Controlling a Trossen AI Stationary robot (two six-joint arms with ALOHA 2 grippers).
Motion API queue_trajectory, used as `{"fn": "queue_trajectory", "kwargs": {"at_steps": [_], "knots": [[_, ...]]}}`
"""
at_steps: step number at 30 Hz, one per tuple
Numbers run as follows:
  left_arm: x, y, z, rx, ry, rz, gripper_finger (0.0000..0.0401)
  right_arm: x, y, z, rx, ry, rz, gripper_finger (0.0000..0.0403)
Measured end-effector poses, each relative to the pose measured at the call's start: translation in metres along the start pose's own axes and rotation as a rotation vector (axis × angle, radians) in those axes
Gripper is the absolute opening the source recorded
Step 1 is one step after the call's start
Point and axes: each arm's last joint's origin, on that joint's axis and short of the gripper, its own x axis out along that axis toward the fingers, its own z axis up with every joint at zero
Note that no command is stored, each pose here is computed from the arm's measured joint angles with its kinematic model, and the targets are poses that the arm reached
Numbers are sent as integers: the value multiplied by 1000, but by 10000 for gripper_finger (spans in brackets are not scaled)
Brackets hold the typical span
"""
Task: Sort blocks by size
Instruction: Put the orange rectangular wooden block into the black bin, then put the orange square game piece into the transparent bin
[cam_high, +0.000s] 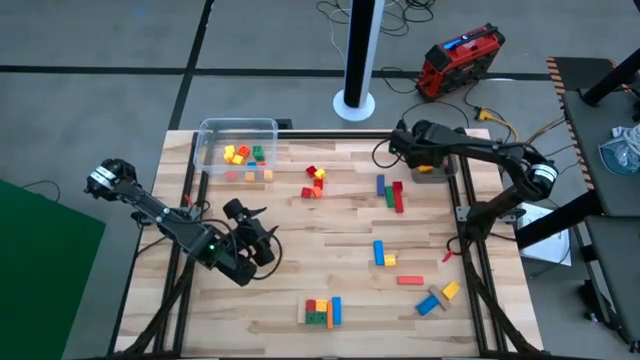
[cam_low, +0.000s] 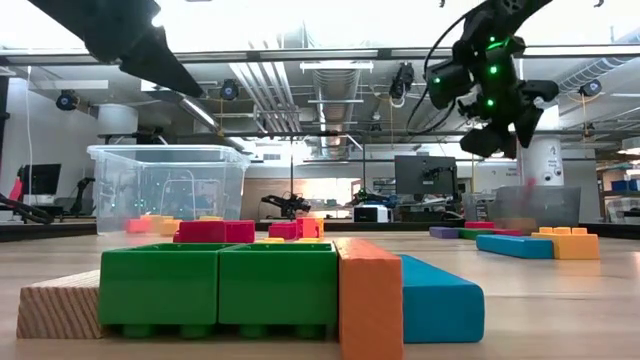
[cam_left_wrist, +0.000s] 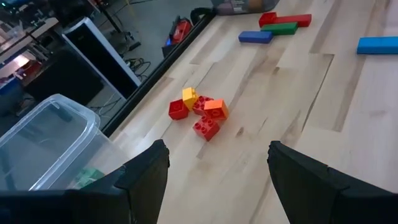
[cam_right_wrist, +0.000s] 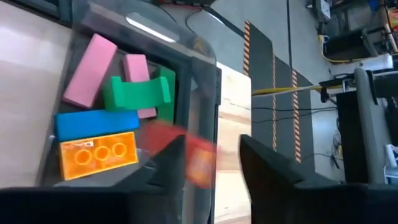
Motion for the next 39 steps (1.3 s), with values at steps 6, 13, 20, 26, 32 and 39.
{"fn": "queue_trajectory", "kwargs": {"at_steps": [6,13,20,26,32,39], "knots": [[0,-1,0,-15,5,-15,247,-24,16,-6,31,-90,148,240],[0,-4,5,-68,-17,-36,247,-86,90,-52,-145,-401,690,260],[0,-7,7,-76,-41,-31,247,-130,134,-93,-127,-527,954,229],[1,-3,10,-72,-118,71,247,-149,165,-102,-198,-516,991,181],[16,2,12,0,70,-108,243,-158,198,-91,-324,-510,1002,113],[29,7,11,17,107,-135,222,-161,212,-44,-358,-485,894,37]]}}
